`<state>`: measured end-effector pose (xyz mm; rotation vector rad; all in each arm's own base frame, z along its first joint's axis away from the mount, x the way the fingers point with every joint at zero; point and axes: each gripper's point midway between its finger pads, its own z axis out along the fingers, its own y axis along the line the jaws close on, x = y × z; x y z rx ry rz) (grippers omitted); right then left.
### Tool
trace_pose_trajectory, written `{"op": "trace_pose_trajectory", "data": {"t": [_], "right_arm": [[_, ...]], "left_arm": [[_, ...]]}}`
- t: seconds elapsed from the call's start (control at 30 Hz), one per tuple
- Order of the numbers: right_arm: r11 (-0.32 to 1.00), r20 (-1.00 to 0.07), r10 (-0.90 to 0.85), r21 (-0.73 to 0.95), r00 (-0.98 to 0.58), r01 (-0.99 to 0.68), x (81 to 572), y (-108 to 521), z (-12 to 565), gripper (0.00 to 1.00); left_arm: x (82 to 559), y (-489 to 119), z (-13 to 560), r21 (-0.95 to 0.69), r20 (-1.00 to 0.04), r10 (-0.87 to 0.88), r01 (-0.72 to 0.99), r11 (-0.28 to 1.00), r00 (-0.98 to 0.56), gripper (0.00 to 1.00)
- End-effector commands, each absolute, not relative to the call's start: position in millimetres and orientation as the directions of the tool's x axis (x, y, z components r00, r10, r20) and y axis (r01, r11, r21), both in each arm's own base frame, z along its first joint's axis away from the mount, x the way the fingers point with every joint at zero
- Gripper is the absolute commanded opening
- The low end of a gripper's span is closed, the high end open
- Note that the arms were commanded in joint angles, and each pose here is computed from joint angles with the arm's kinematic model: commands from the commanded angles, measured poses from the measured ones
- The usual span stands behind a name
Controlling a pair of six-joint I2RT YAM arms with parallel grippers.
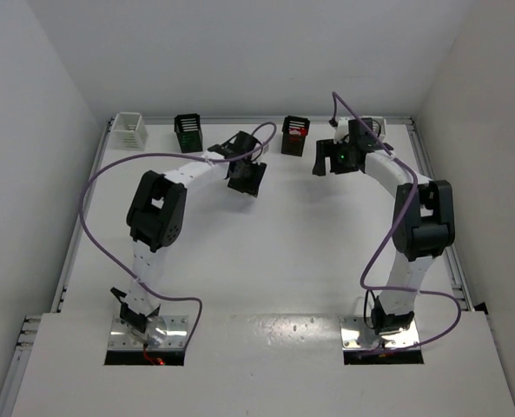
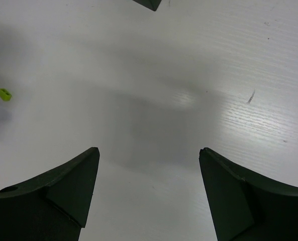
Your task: Sort the legos into containers by color
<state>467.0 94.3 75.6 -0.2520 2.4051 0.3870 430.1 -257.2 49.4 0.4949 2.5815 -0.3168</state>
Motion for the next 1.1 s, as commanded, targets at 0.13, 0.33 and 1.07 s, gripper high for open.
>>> {"op": "trace_pose_trajectory", "data": {"t": [0.13, 0.33, 1.07], "right_arm": [[0.941, -0.716, -0.068, 0.185, -0.695, -0.283, 476, 91, 104, 0.81], [0.938, -0.717, -0.068, 0.191, -0.694, -0.289, 479, 92, 104, 0.81], [0.937, -0.717, -0.077, 0.185, -0.693, -0.295, 486, 93, 101, 0.81]], "left_arm": [[440, -259, 40, -0.103, -0.502, 0.297, 0.397, 0.912, -0.812, 0.55], [440, -258, 30, -0.095, -0.475, 0.315, 0.403, 0.91, -0.822, 0.55], [454, -254, 15, -0.105, -0.458, 0.322, 0.41, 0.906, -0.829, 0.43]]}}
